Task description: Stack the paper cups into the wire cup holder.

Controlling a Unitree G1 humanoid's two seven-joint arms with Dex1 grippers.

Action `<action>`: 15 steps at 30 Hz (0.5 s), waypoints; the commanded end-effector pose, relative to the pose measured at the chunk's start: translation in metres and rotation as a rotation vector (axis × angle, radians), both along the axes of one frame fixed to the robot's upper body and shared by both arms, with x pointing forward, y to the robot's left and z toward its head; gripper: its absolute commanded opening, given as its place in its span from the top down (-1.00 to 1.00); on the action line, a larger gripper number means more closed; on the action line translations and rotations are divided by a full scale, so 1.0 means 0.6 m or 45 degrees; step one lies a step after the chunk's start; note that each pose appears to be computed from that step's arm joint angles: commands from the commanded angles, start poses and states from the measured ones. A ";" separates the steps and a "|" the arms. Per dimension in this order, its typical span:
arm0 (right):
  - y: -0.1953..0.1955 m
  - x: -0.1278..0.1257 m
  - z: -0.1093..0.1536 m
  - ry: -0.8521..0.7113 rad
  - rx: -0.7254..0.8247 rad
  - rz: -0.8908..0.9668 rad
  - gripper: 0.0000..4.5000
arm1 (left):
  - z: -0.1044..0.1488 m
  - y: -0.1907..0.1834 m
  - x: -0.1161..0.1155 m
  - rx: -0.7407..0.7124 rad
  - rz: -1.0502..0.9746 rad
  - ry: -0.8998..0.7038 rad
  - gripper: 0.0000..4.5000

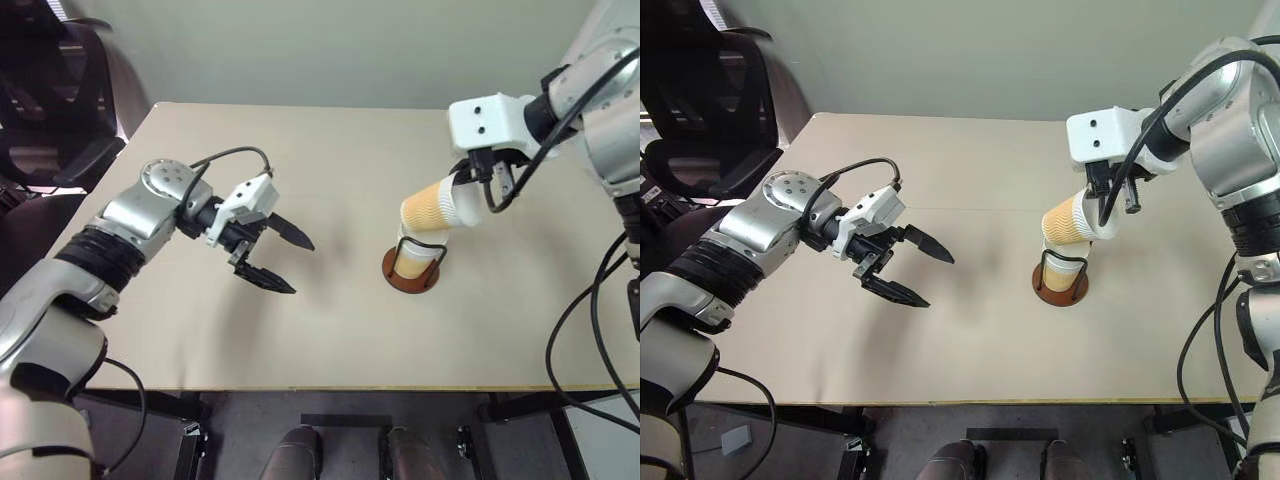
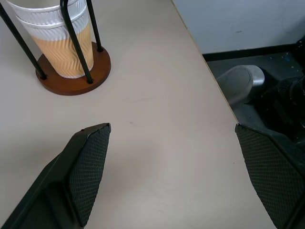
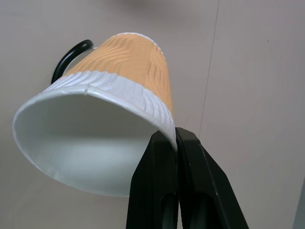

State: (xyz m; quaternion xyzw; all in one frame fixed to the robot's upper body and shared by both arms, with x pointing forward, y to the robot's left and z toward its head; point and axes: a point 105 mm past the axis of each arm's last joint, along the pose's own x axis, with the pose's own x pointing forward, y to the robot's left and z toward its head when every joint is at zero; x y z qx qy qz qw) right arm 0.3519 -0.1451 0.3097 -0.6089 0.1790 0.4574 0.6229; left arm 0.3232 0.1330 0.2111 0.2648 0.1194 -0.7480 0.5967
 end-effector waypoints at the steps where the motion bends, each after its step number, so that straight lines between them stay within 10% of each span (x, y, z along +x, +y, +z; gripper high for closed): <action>1: 0.002 -0.018 0.028 -0.071 0.007 0.031 0.98 | 0.015 -0.006 -0.006 -0.013 -0.056 -0.015 -1.00; 15: 0.005 -0.009 -0.029 -0.030 -0.156 0.102 0.98 | 0.018 -0.007 -0.008 -0.018 -0.055 -0.008 -1.00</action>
